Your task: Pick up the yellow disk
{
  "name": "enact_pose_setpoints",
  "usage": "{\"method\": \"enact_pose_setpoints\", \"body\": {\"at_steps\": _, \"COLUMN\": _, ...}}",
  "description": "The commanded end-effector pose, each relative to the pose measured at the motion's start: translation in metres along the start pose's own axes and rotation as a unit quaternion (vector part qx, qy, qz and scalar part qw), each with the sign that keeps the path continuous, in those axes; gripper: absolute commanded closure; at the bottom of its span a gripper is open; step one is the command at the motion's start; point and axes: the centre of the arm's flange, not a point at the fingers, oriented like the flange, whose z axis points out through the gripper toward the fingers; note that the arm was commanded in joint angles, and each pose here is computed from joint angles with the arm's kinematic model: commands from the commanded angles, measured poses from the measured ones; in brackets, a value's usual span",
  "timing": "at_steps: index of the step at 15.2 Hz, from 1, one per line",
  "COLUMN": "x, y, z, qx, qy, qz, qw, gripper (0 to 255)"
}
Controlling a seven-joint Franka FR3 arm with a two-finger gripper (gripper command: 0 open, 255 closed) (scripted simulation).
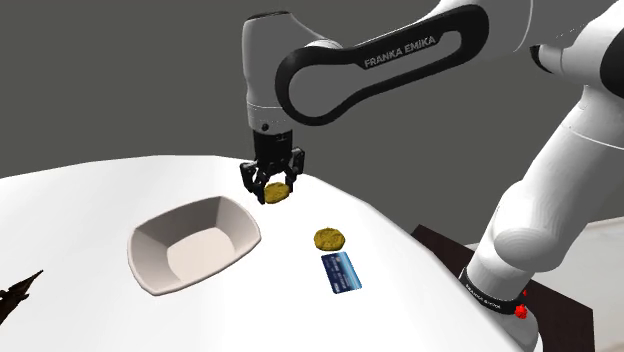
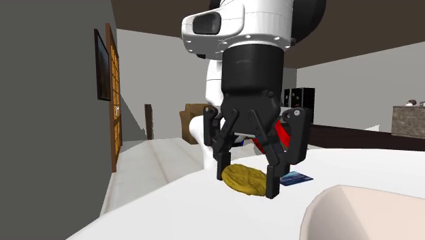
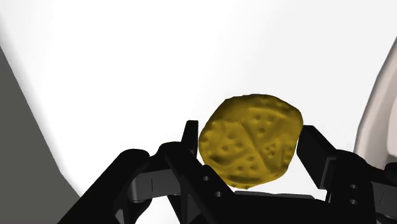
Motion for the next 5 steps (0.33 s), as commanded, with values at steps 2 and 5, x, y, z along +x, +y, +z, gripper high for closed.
{"method": "enact_pose_setpoints", "body": {"at_steps": 2, "x": 0.000, "y": 0.001, "z": -0.016, "qx": 0.000, "qy": 0.000, "qz": 0.000, "qw": 1.0000, "gripper": 255}}
{"method": "enact_pose_setpoints", "body": {"at_steps": 5, "x": 0.001, "y": 0.001, "z": -0.022, "qx": 0.000, "qy": 0.000, "qz": 0.000, "qw": 1.0000, "gripper": 255}}
